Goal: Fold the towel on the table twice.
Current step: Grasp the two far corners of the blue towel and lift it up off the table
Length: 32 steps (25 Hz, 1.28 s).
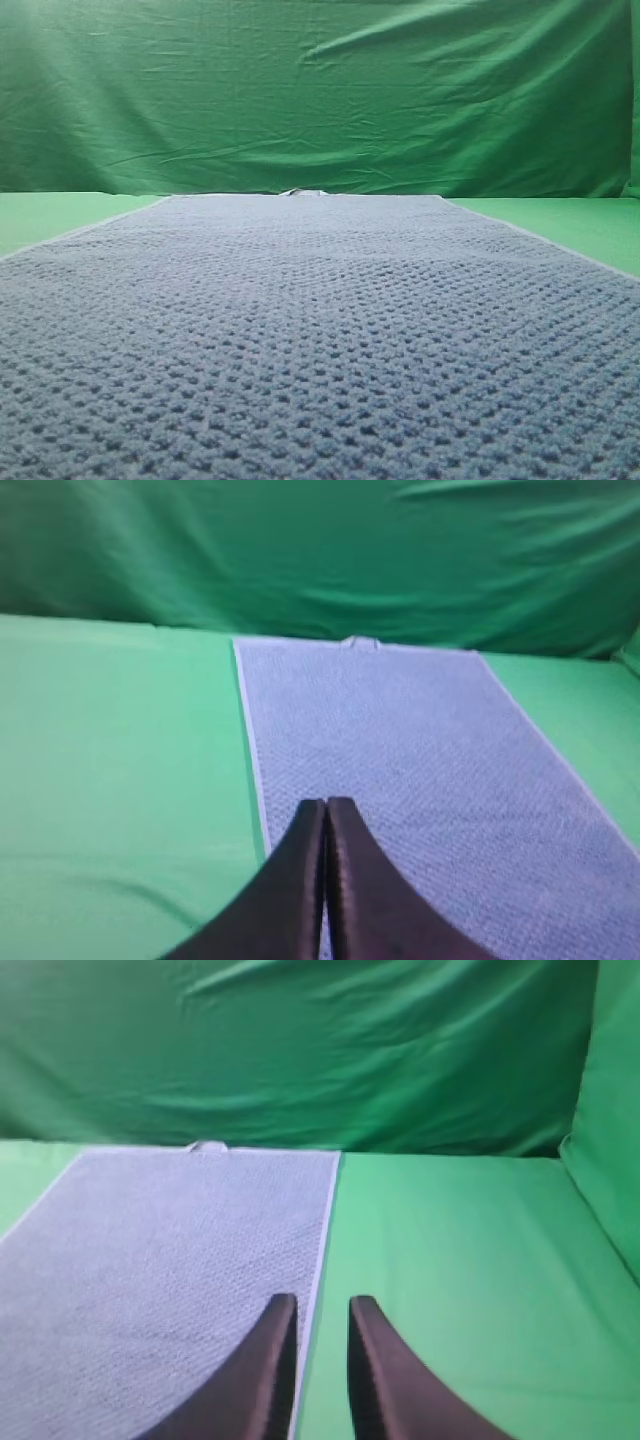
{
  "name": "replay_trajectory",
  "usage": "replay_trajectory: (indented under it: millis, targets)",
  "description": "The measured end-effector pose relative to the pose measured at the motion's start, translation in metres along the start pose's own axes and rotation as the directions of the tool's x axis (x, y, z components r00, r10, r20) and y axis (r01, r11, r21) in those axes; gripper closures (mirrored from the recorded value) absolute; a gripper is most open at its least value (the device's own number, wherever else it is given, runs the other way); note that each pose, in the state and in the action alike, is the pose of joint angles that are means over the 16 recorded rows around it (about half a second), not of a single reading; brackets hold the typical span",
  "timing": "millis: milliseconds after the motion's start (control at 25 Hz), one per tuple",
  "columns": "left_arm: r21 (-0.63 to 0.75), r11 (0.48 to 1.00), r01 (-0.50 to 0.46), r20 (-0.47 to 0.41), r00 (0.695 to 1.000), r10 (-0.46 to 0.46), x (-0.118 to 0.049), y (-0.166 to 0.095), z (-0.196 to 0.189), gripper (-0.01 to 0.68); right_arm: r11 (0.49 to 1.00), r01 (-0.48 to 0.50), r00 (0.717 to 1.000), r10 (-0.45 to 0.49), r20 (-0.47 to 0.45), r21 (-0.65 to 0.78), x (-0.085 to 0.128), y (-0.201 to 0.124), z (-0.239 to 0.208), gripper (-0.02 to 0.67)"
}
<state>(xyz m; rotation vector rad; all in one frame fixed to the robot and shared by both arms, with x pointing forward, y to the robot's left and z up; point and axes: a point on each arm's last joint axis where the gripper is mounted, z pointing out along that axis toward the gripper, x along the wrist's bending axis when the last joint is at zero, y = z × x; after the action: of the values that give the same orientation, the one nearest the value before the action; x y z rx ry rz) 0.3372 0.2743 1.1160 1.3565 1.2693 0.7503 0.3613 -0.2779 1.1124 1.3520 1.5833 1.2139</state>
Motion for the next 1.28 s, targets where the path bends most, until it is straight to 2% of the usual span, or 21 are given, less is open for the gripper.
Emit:
replay_trajectory:
  millis: [240, 600, 880, 1280]
  targets:
    - [0.229, 0.972, -0.055, 0.014, 0.999, 0.053, -0.001, 0.013, 0.038, 0.673, 0.983, 0.058, 0.997, -0.049, -0.055, 0.176, 0.001, 0.02, 0.028, 0.593]
    - [0.486, 0.869, -0.095, 0.03, 0.995, 0.092, 0.001, 0.013, 0.114, 0.673, 0.902, 0.113, 0.988, -0.055, -0.147, 0.417, 0.008, 0.028, 0.092, 0.647]
    - [0.614, 0.784, -0.089, 0.026, 0.995, 0.093, 0.007, 0.006, 0.179, 0.673, 0.788, 0.144, 0.983, -0.046, -0.175, 0.598, 0.021, 0.022, 0.155, 0.649]
    - [0.724, 0.681, -0.11, 0.03, 0.991, 0.128, 0.012, -0.016, 0.256, 0.673, 0.614, 0.132, 0.991, -0.083, -0.103, 0.778, 0.034, -0.005, 0.25, 0.649]
